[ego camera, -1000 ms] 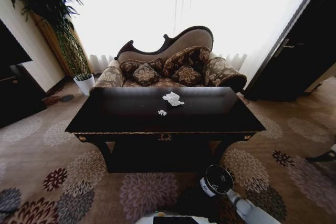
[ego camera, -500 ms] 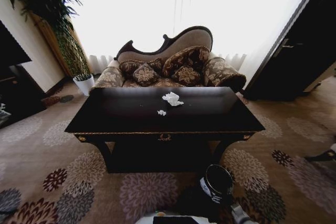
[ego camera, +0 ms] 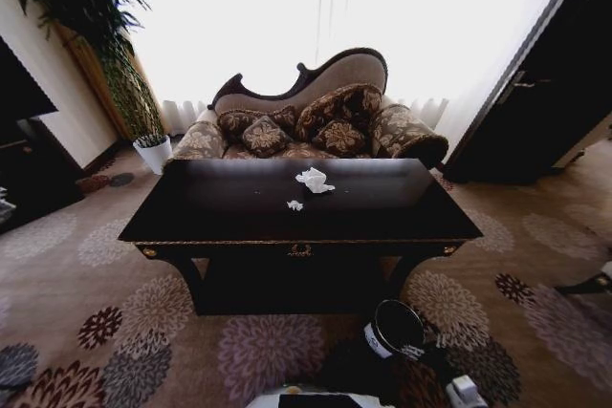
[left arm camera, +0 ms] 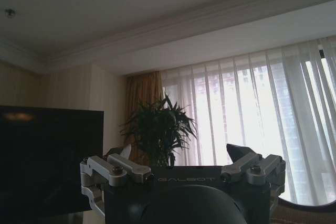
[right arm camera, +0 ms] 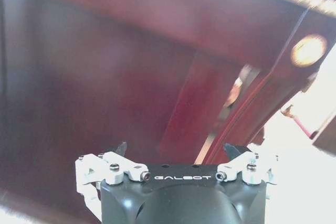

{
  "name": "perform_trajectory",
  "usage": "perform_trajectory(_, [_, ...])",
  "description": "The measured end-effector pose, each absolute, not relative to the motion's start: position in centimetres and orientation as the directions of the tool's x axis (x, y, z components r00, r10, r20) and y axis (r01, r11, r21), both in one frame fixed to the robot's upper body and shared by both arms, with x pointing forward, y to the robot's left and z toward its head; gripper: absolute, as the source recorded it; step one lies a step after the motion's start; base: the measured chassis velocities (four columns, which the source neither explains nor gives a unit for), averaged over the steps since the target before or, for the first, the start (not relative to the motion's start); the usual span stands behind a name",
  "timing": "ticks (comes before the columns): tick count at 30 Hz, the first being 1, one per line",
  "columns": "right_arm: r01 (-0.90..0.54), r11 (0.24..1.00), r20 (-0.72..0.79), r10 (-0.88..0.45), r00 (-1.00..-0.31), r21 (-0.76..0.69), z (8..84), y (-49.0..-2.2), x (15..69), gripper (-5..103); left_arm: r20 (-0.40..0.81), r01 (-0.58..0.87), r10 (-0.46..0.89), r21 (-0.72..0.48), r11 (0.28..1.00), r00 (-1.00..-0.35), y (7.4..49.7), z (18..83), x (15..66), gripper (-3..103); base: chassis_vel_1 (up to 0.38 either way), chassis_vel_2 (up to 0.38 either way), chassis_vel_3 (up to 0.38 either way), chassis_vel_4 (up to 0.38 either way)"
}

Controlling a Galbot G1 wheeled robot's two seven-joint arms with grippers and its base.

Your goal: Move to the front of the table and place the trash on the table into the trash bin.

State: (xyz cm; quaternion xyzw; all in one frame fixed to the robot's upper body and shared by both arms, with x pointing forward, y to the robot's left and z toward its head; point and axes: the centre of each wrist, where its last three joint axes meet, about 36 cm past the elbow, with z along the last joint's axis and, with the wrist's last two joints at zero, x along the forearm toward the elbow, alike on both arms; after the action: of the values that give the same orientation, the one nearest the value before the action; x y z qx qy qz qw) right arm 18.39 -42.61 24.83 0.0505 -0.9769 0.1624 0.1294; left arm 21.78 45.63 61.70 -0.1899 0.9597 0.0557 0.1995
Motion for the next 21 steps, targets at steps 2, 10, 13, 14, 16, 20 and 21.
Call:
perform_trajectory(2, [-0.076, 0.956, 0.214, -0.014, -0.977, -0.285, 26.7, -42.7, 19.8, 100, -0.404, -0.386, -0.343, 0.028, 0.922, -0.848, 45.7, 61.6, 21.8, 100, 0.000, 0.000, 0.000, 0.000])
perform_trajectory(10, [0.032, 0.951, 0.111, 0.069, -0.991, -0.308, 30.0, -45.5, 22.3, 100, -0.399, -0.384, -0.342, 0.027, 0.923, -0.851, 45.9, 61.5, 22.1, 100, 0.000, 0.000, 0.000, 0.000])
perform_trajectory(13, [0.052, 0.955, 0.091, 0.082, -0.992, -0.292, 30.9, -45.8, 22.6, 100, -0.397, -0.388, -0.347, 0.026, 0.921, -0.850, 46.0, 61.5, 22.1, 100, 0.000, 0.000, 0.000, 0.000])
perform_trajectory(14, [0.070, 0.964, 0.071, 0.091, -0.993, -0.257, 32.1, -45.5, 22.9, 100, -0.396, -0.393, -0.352, 0.025, 0.919, -0.848, 46.2, 61.4, 22.0, 100, 0.000, 0.000, 0.000, 0.000])
perform_trajectory(16, [0.094, 0.972, 0.046, 0.106, -0.993, -0.214, 33.8, -44.9, 23.5, 100, -0.395, -0.396, -0.356, 0.024, 0.918, -0.847, 46.4, 61.3, 22.1, 100, 0.000, 0.000, 0.000, 0.000])
perform_trajectory(20, [0.126, 0.977, 0.002, 0.128, -0.992, -0.171, 36.2, -44.2, 24.4, 100, -0.392, -0.397, -0.358, 0.021, 0.918, -0.848, 46.4, 61.1, 22.2, 100, 0.000, 0.000, 0.000, 0.000])
perform_trajectory(21, [0.134, 0.978, -0.012, 0.134, -0.991, -0.161, 36.9, -44.1, 24.6, 100, -0.390, -0.397, -0.359, 0.021, 0.917, -0.848, 46.5, 61.1, 22.2, 100, 0.000, 0.000, 0.000, 0.000])
